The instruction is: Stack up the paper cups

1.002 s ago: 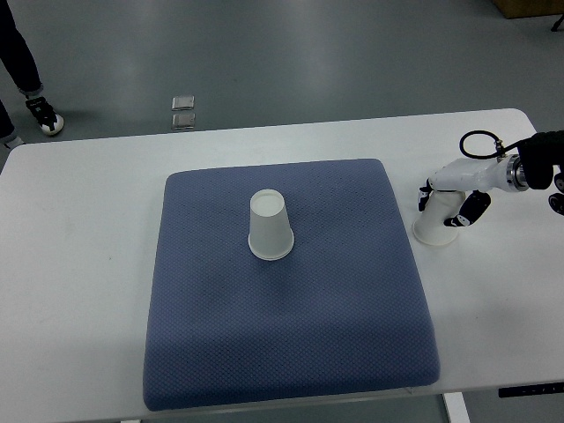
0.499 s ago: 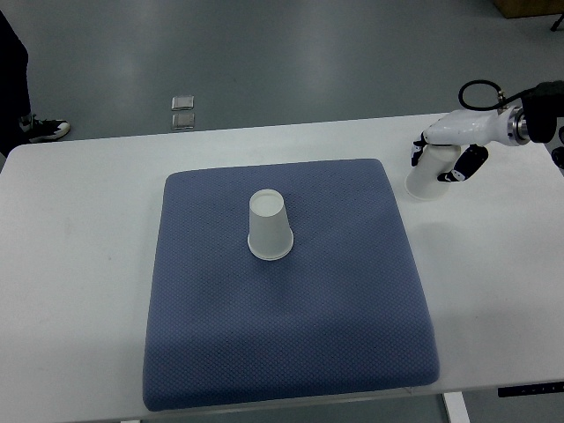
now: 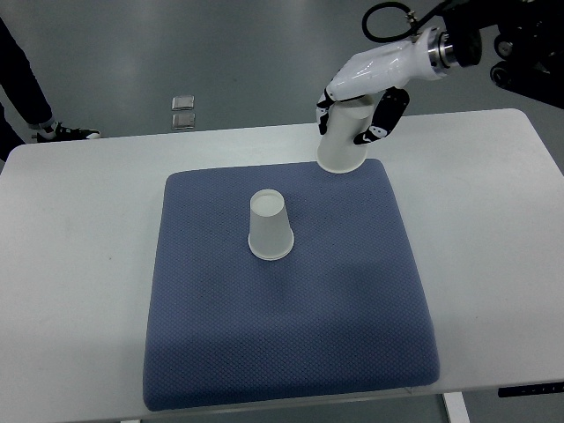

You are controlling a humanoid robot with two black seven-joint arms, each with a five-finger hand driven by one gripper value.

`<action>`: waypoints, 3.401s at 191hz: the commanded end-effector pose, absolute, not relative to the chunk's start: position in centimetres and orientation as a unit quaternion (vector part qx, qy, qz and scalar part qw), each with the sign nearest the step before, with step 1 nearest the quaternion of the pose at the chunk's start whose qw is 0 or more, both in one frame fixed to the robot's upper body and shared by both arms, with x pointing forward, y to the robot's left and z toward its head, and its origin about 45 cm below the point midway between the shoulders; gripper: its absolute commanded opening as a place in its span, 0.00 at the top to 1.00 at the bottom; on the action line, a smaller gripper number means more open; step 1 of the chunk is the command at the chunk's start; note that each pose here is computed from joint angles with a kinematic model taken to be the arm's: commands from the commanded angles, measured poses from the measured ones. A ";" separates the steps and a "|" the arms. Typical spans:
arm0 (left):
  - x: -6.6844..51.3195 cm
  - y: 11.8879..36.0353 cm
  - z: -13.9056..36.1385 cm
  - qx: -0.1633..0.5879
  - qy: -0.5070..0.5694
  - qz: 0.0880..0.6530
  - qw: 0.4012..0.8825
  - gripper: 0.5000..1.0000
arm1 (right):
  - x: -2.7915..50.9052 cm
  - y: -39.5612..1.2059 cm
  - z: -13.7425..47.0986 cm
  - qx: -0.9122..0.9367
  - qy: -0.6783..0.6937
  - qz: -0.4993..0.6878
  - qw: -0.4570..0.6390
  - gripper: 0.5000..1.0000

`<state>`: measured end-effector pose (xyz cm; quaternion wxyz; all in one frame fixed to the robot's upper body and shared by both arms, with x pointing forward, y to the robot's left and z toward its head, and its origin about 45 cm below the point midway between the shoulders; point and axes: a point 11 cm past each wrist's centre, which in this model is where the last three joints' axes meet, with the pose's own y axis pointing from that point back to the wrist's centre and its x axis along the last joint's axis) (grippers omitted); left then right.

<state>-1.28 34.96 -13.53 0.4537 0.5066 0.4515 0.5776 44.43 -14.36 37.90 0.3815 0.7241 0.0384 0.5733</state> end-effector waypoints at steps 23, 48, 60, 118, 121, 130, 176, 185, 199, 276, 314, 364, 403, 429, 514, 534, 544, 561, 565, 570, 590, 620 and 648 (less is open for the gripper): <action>-1.2 35.0 -13.5 0.506 0.451 0.578 0.454 0.00 | 42.9 -8.9 37.2 0.743 0.079 0.567 0.346 0.85; -1.2 35.0 -13.5 0.506 0.451 0.578 0.454 0.00 | 42.6 -7.4 36.4 0.744 0.091 0.567 0.342 0.84; -1.3 35.0 -13.5 0.507 0.452 0.577 0.454 0.00 | 42.6 -6.7 36.2 0.742 0.095 0.569 0.341 0.84; -1.3 35.0 -13.5 0.507 0.452 0.577 0.454 0.00 | 43.1 -6.0 34.2 0.746 0.093 0.562 0.346 0.84; -1.2 35.0 -13.5 0.506 0.451 0.578 0.454 0.00 | 43.2 -5.9 34.1 0.746 0.092 0.562 0.346 0.84; -1.3 35.0 -13.5 0.507 0.452 0.577 0.454 0.00 | 43.2 -5.7 34.0 0.745 0.092 0.563 0.345 0.84; -1.2 35.0 -13.5 0.506 0.451 0.578 0.454 0.00 | 43.4 -6.1 33.5 0.748 0.089 0.559 0.348 0.84; -1.2 35.0 -13.5 0.506 0.451 0.578 0.454 0.00 | 43.3 -6.1 33.2 0.749 0.090 0.557 0.348 0.83; -1.3 35.0 -13.5 0.507 0.452 0.577 0.454 0.00 | 43.3 -6.1 33.1 0.749 0.090 0.556 0.348 0.83; -1.2 35.0 -13.5 0.506 0.451 0.578 0.454 0.00 | 43.5 -6.7 31.7 0.756 0.080 0.550 0.346 0.50; -1.2 35.0 -13.5 0.506 0.451 0.578 0.454 0.00 | 43.3 -6.6 31.3 0.760 0.081 0.545 0.344 0.32; -1.2 35.0 -13.5 0.506 0.451 0.578 0.454 0.00 | 43.5 -6.8 31.7 0.759 0.075 0.546 0.346 0.21; -1.2 35.0 -13.5 0.506 0.451 0.578 0.454 0.00 | 43.9 -7.2 32.4 0.756 0.068 0.550 0.347 0.20; -1.2 35.0 -13.5 0.506 0.451 0.578 0.454 0.00 | 45.0 -8.4 34.9 0.766 0.025 0.549 0.334 0.19; -1.3 35.0 -13.5 0.507 0.452 0.577 0.454 0.00 | 49.4 -17.0 39.8 0.871 -0.258 0.373 0.187 0.18; -1.3 34.9 -13.5 0.506 0.452 0.577 0.454 0.00 | 50.9 -19.5 40.3 0.878 -0.342 0.306 0.135 0.18; -1.3 35.0 -13.5 0.507 0.452 0.577 0.454 0.00 | 51.3 -20.5 40.5 0.878 -0.372 0.281 0.107 0.18; -1.3 35.0 -13.5 0.507 0.452 0.577 0.454 0.00 | 52.2 -22.6 40.7 0.865 -0.435 0.244 0.059 0.18; -1.2 35.0 -13.5 0.506 0.451 0.578 0.454 0.00 | 52.4 -23.1 40.7 0.860 -0.451 0.236 0.049 0.18; -1.2 35.0 -13.5 0.506 0.451 0.578 0.454 0.00 | 52.6 -23.9 40.5 0.852 -0.471 0.225 0.036 0.18; -1.2 35.0 -13.5 0.506 0.451 0.578 0.454 0.00 | 52.9 -25.6 39.0 0.830 -0.526 0.187 0.007 0.18; -1.2 35.0 -13.5 0.506 0.452 0.578 0.454 0.00 | 52.9 -27.8 36.9 0.796 -0.592 0.125 -0.038 0.18; -1.3 35.0 -13.5 0.507 0.452 0.577 0.454 0.00 | 52.8 -29.8 34.2 0.758 -0.647 0.044 -0.064 0.18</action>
